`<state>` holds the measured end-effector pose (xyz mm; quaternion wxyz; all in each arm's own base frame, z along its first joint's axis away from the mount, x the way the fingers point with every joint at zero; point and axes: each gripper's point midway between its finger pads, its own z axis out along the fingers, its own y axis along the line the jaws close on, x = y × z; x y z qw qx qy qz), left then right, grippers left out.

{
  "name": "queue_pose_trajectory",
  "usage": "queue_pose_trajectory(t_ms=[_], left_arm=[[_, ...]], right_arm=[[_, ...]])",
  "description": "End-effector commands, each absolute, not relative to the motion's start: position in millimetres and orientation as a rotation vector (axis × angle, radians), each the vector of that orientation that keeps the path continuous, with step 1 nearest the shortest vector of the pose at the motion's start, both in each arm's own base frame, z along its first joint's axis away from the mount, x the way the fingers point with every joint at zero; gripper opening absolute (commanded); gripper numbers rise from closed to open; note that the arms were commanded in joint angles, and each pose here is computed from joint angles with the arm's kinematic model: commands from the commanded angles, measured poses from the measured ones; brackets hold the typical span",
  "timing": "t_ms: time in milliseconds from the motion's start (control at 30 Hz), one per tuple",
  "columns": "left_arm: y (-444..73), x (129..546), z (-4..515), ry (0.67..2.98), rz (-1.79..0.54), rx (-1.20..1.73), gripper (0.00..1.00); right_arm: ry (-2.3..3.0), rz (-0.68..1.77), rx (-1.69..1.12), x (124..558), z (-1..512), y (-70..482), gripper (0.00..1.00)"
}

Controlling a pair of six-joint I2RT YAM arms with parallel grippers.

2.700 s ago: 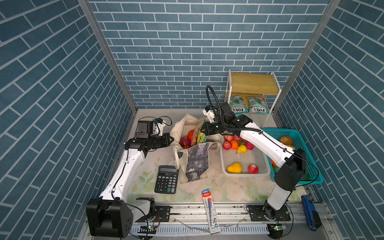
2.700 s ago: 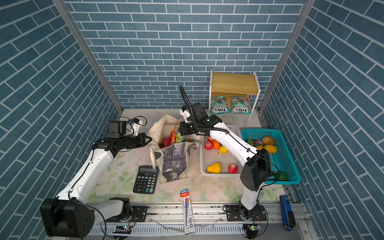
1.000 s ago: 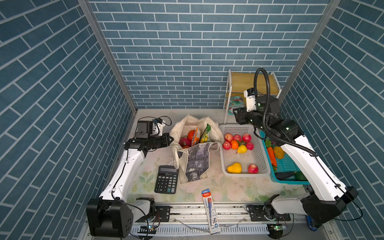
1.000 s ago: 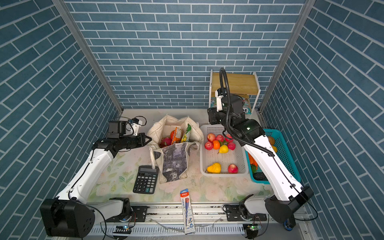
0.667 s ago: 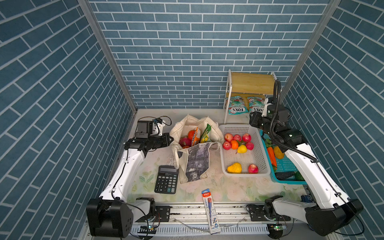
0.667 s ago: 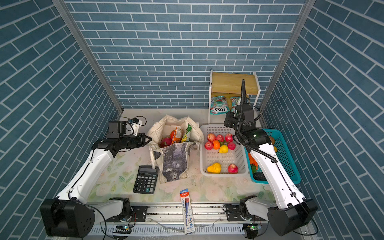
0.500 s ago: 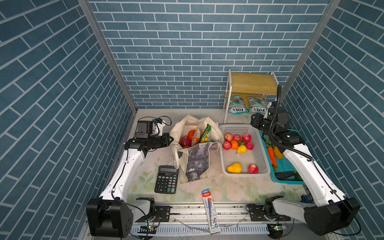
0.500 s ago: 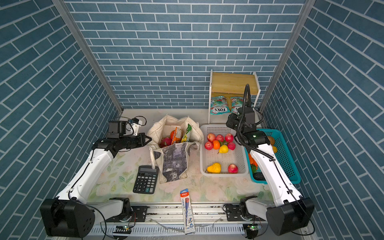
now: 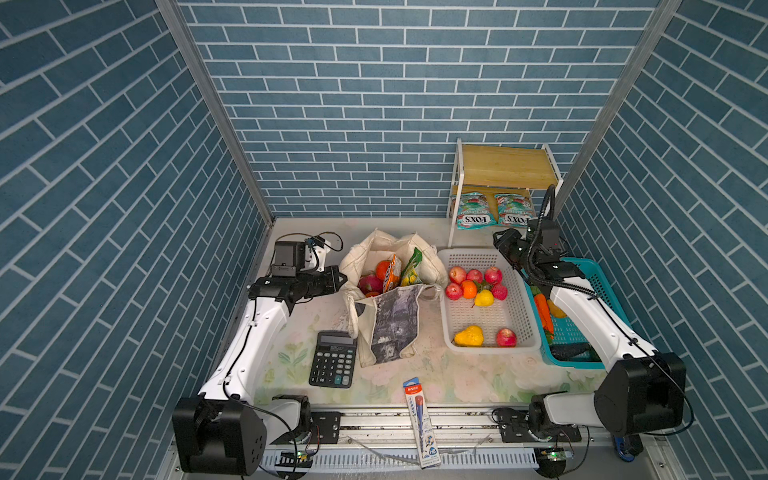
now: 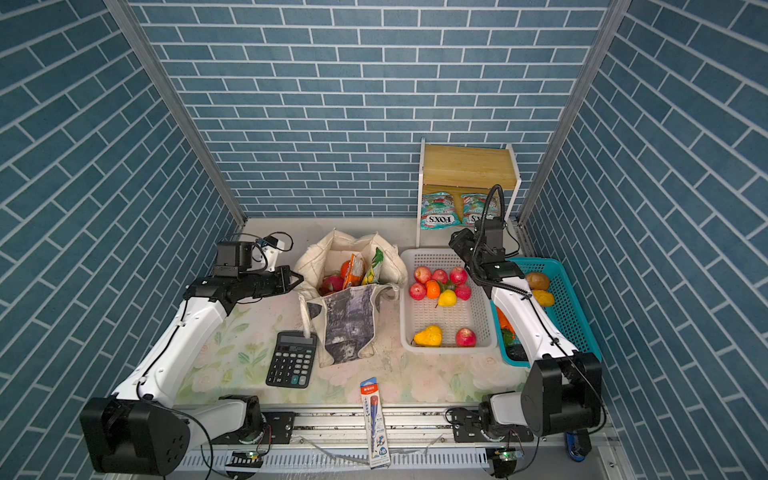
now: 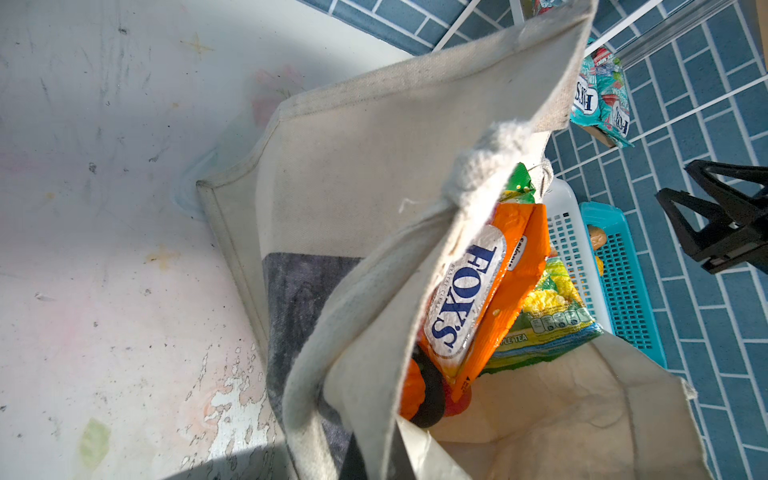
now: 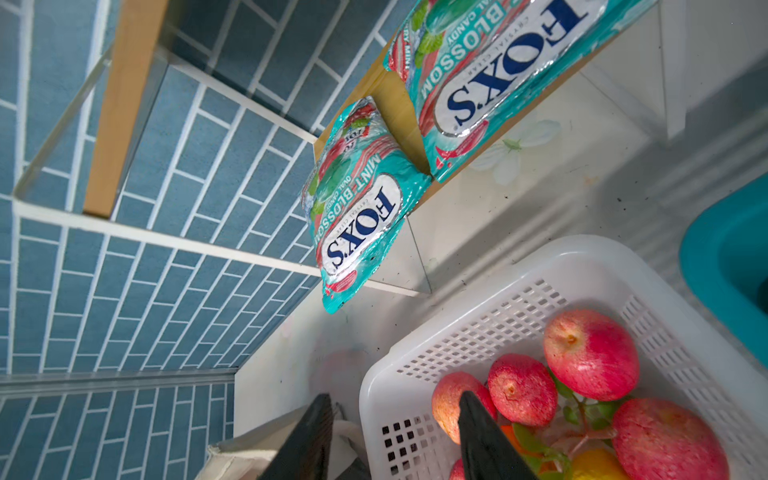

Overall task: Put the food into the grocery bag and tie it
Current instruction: 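Lift the right gripper out of the tote and move to the shelf, then grasp the teal FOXS mint blossom candy bag on the shelf with the right gripper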

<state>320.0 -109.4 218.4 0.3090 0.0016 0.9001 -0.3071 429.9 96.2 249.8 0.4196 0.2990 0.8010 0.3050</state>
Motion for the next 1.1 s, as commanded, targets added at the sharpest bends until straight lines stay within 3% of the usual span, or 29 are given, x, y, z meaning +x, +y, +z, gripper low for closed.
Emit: queue_pose_trajectory(t_ms=[0, 467, 800, 1067], left_arm=[[-107, 322, 218, 2.359, -0.810, 0.004, 0.00], [-107, 321, 219, 2.356, -0.810, 0.005, 0.00], [-105, 322, 222, 2.346, -0.817, -0.003, 0.00], [-104, 323, 222, 2.341, -0.825, -0.008, 0.00]], right_arm=[[1.910, 0.935, 0.851, 448, 256, 102, 0.50], [1.759, 1.156, 1.013, 512, 232, 114, 0.46], [1.737, 1.178, 1.026, 539, 225, 119, 0.44], [1.724, 1.199, 1.055, 552, 215, 121, 0.35]])
